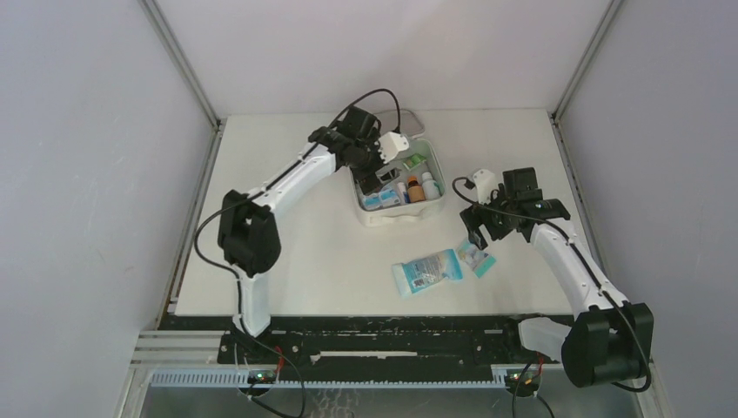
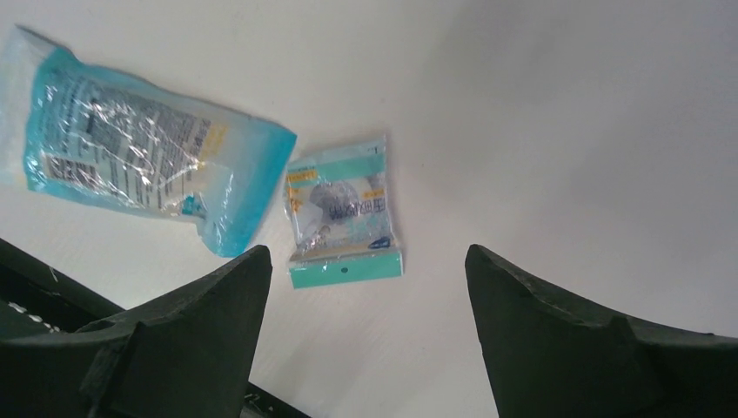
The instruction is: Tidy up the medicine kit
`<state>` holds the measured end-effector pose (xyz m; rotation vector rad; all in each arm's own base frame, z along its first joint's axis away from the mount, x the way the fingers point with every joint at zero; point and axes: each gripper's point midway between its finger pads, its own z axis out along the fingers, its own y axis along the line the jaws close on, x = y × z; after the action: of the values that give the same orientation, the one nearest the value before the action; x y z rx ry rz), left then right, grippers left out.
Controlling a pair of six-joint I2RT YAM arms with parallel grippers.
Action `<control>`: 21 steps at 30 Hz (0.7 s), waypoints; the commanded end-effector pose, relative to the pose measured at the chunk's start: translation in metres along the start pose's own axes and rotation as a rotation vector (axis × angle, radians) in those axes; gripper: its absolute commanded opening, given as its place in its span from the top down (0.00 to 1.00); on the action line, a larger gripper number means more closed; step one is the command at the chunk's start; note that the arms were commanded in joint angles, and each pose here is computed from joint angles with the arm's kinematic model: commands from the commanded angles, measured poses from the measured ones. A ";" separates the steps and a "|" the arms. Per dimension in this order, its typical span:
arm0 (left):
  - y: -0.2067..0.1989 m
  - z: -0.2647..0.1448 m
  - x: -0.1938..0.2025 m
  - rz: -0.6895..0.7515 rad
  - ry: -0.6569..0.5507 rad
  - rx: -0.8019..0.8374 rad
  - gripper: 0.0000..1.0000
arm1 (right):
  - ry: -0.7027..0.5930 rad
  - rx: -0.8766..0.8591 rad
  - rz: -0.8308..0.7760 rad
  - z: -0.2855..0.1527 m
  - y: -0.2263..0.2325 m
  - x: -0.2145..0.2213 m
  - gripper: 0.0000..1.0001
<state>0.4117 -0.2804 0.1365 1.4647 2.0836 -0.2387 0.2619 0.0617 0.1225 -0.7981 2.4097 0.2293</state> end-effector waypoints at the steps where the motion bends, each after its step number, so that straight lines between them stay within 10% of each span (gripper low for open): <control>1: 0.009 -0.057 -0.039 0.008 -0.172 -0.113 0.00 | 0.081 0.000 -0.048 0.006 -0.001 0.025 0.18; 21: -0.001 -0.139 0.012 -0.031 -0.256 -0.361 0.00 | 0.280 -0.003 -0.274 0.061 0.011 0.062 0.09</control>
<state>0.3623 -0.2208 0.2210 1.2066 1.8940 -0.0960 0.2223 0.0619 0.0402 -1.1862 2.5749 0.1123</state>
